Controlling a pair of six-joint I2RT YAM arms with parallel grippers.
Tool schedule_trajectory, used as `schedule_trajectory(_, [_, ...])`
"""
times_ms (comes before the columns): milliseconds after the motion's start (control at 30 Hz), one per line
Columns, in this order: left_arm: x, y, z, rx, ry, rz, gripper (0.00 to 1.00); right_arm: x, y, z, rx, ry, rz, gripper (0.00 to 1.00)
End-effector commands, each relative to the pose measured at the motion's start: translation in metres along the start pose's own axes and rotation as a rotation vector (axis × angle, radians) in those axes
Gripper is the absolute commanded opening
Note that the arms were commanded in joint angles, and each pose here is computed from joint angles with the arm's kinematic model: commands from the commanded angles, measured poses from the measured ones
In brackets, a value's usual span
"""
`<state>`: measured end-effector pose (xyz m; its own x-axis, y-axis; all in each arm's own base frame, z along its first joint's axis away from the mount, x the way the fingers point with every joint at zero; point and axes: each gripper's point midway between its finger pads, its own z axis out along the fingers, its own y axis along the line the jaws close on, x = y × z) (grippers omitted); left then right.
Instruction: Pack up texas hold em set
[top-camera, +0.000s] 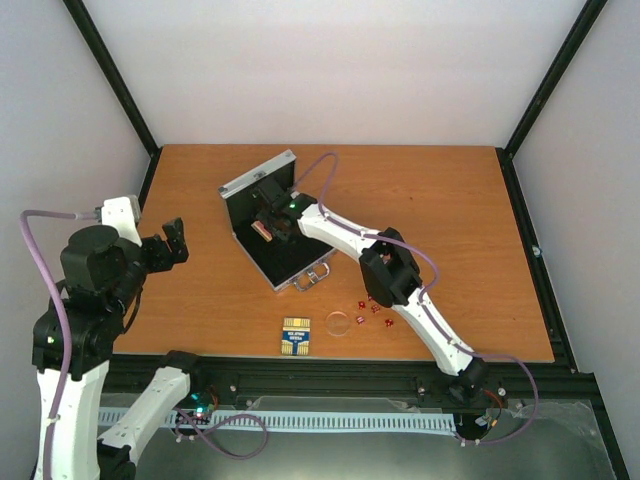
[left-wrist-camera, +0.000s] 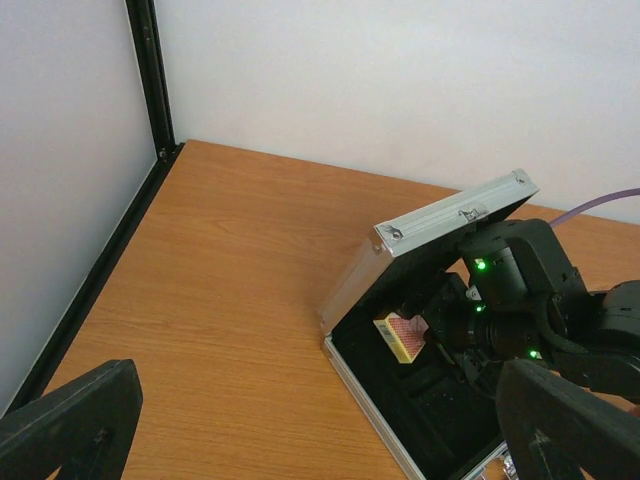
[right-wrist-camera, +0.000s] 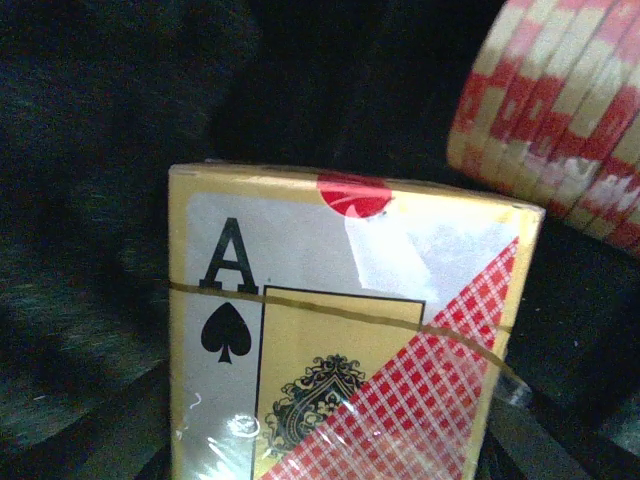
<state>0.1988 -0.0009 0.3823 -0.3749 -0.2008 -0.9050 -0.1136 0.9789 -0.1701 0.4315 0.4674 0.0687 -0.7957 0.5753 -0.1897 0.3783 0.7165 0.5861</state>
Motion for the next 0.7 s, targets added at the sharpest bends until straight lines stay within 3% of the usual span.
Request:
schedule_trajectory(0, [0.001, 0.002, 0.000, -0.009, 0.000, 0.007, 1.00, -0.012, -0.014, 0.011, 0.038, -0.030, 0.053, 0.18])
schedule_trajectory(300, [0.002, 0.003, -0.003, -0.008, -0.002, -0.005, 1.00, -0.018, -0.020, 0.003, 0.061, -0.039, 0.060, 0.51])
schedule_trajectory(533, [0.005, 0.003, -0.006, -0.003, -0.001, -0.010, 1.00, -0.023, -0.014, -0.009, 0.050, -0.050, 0.058, 0.99])
schedule_trajectory(667, [0.004, 0.004, -0.009, -0.002, -0.007, -0.009, 1.00, -0.026, -0.008, -0.019, 0.038, -0.065, 0.040, 1.00])
